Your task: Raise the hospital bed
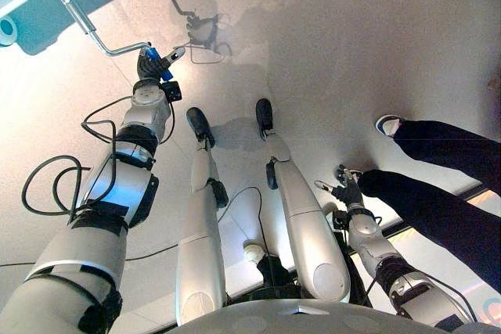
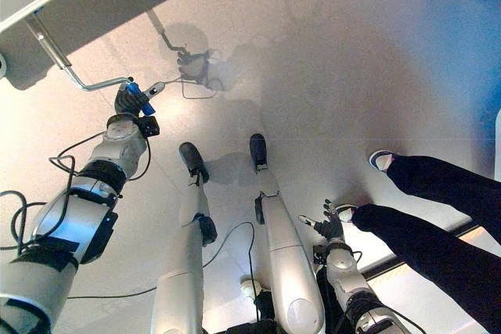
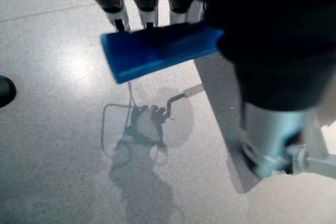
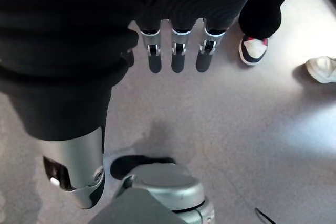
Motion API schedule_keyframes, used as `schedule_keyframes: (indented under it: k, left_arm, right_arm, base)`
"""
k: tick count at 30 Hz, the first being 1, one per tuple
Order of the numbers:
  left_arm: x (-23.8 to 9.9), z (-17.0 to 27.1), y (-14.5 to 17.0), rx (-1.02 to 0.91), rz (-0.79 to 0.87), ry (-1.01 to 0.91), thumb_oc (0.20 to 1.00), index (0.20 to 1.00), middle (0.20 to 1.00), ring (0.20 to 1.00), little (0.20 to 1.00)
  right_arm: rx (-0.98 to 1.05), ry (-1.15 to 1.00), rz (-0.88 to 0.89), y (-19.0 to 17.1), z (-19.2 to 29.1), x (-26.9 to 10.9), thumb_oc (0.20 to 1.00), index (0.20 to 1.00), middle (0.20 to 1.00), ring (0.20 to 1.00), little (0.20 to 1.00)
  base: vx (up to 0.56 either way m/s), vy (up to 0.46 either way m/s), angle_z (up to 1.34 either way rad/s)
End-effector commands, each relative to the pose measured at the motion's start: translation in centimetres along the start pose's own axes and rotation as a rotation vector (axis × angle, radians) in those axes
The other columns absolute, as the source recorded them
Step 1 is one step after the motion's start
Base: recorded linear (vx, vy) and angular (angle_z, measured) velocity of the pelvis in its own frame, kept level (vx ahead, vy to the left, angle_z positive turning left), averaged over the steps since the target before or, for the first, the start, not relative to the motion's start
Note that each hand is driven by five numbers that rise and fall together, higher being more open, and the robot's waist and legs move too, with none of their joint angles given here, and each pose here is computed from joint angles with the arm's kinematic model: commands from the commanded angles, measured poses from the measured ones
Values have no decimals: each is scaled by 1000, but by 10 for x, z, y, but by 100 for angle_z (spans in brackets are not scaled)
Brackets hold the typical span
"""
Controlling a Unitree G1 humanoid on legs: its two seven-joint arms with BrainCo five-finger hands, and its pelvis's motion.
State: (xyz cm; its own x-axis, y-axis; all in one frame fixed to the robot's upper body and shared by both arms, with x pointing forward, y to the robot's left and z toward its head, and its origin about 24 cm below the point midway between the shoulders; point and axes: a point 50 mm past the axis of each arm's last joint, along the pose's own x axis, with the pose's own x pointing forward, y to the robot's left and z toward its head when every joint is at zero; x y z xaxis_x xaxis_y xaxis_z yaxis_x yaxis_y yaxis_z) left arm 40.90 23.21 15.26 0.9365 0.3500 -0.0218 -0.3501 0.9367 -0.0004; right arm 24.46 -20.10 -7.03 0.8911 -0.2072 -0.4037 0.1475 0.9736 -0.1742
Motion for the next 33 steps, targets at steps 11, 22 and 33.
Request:
schedule_keyframes:
  k: [11, 22, 33]
  left_arm:
    - [3, 46, -22, -52, -48, -125, 200, 200, 200, 200, 200]
    - [3, 53, -25, -70, -55, -147, 200, 200, 200, 200, 200]
    - [1, 54, -32, -38, -89, -165, 200, 200, 200, 200, 200]
  right_arm:
    - [11, 33, -37, -11, -23, -19, 1000, 1000, 1000, 1000, 1000]
    - [10, 30, -32, -11, -23, -19, 1000, 1000, 1000, 1000, 1000]
    - [-12, 53, -27, -12, -28, -20, 1000, 1000, 1000, 1000, 1000]
  base:
    - [0, 0, 0]
    - [0, 0, 0]
    - [0, 0, 0]
